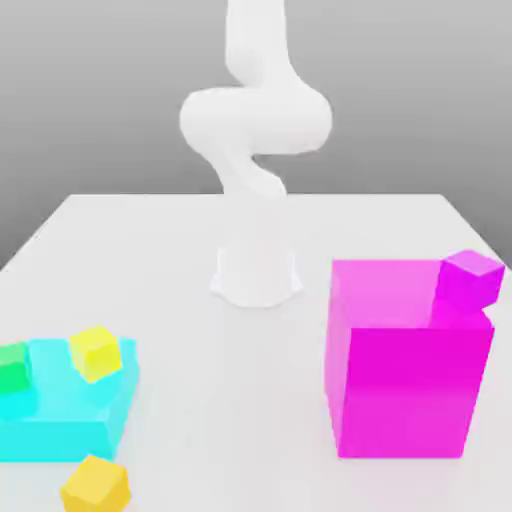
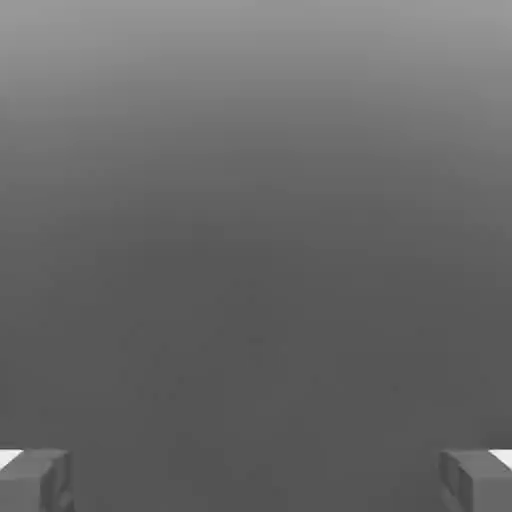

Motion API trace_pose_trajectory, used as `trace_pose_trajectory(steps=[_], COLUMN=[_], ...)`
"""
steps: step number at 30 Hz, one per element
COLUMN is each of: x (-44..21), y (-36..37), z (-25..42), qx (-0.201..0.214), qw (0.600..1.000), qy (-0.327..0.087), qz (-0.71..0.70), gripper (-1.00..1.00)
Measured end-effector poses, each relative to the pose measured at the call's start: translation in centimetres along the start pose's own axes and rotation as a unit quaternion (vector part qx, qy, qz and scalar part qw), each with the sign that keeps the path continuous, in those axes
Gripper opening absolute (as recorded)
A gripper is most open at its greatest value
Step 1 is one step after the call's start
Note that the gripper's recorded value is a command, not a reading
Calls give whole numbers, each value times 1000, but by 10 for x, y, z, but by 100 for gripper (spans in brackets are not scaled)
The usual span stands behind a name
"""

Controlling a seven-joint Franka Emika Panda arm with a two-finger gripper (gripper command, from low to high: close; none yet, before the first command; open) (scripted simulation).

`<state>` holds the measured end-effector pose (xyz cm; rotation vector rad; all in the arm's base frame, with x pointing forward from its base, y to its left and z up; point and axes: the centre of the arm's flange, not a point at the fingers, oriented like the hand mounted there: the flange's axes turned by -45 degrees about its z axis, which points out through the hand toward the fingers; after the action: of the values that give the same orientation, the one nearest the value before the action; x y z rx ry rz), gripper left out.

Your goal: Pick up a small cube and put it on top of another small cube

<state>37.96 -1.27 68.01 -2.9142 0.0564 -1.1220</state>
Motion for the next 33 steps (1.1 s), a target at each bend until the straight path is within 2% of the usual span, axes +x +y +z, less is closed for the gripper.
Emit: trace_pose_trajectory(steps=[7,14,28,32,33], x=[-9,-52,-223,-265,-274], y=[40,84,175,182,182], z=[128,245,423,465,474], qx=[-3,-17,-72,-77,-77], qw=[995,981,925,920,920], qy=[-91,-177,-341,-350,-351], qz=[40,81,155,158,158], gripper=[0,0,0,0,-100])
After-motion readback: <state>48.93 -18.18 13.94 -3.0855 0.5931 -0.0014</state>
